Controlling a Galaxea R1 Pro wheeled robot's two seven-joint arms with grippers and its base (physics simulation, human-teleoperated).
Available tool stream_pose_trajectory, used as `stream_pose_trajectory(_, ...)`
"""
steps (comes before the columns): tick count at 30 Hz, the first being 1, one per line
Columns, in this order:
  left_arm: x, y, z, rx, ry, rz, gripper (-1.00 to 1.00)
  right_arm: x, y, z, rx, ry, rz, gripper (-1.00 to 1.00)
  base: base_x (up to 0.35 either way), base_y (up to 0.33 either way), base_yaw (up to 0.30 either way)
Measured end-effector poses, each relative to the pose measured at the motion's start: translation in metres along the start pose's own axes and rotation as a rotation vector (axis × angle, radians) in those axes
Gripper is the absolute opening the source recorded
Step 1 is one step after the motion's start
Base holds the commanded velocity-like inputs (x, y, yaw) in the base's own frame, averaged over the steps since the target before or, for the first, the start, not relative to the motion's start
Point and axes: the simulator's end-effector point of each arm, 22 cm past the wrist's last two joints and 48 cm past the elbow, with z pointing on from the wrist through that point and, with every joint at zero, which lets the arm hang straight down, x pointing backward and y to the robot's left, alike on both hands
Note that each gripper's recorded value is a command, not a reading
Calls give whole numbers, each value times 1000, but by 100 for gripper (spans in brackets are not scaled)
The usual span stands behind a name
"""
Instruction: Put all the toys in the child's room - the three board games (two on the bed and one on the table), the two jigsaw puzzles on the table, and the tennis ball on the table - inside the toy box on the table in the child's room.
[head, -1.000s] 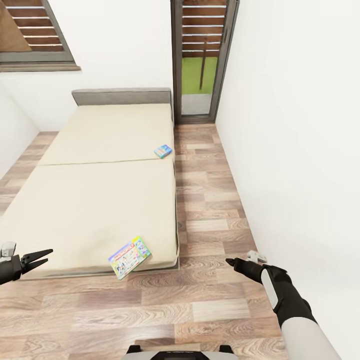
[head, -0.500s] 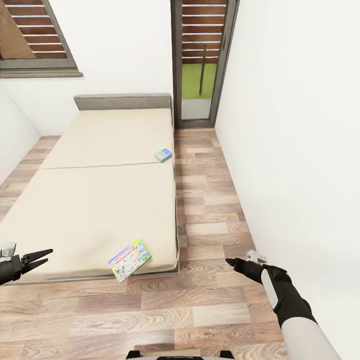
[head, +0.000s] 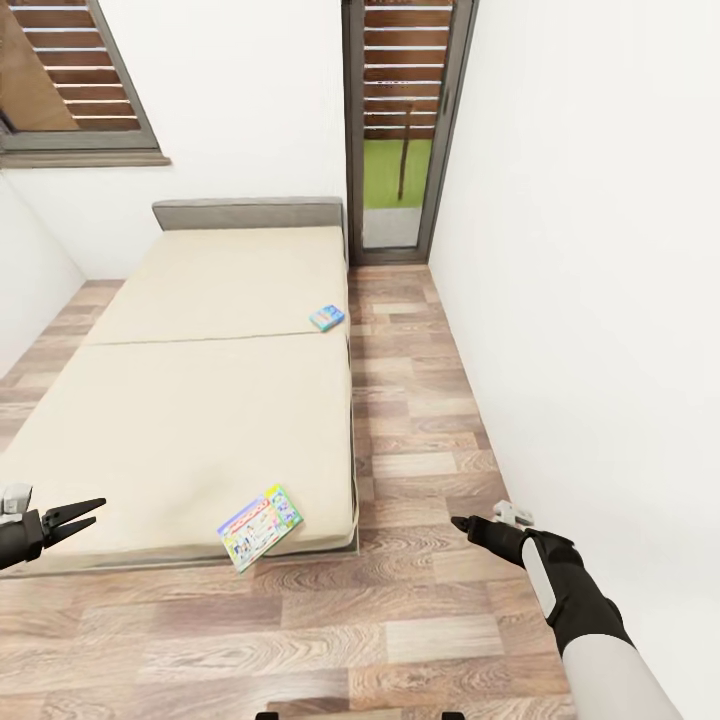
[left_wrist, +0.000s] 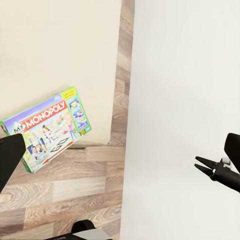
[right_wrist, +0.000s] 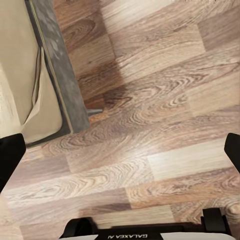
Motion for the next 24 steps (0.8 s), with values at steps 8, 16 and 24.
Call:
stream_pose_trajectory(8, -3, -5, -3, 6, -8, 7, 100, -6, 3, -4, -4, -12, -3, 100, 0, 0, 0)
stream_pose_trajectory(16, -6, -10, -5, 13, -16, 16, 100, -11, 6, -9, -9, -24, -6, 100, 0, 0, 0)
stream_pose_trajectory(24, -9, -15, -8, 20, -24, 23, 100, -17, 10, -13, -14, -36, -8, 100, 0, 0, 0)
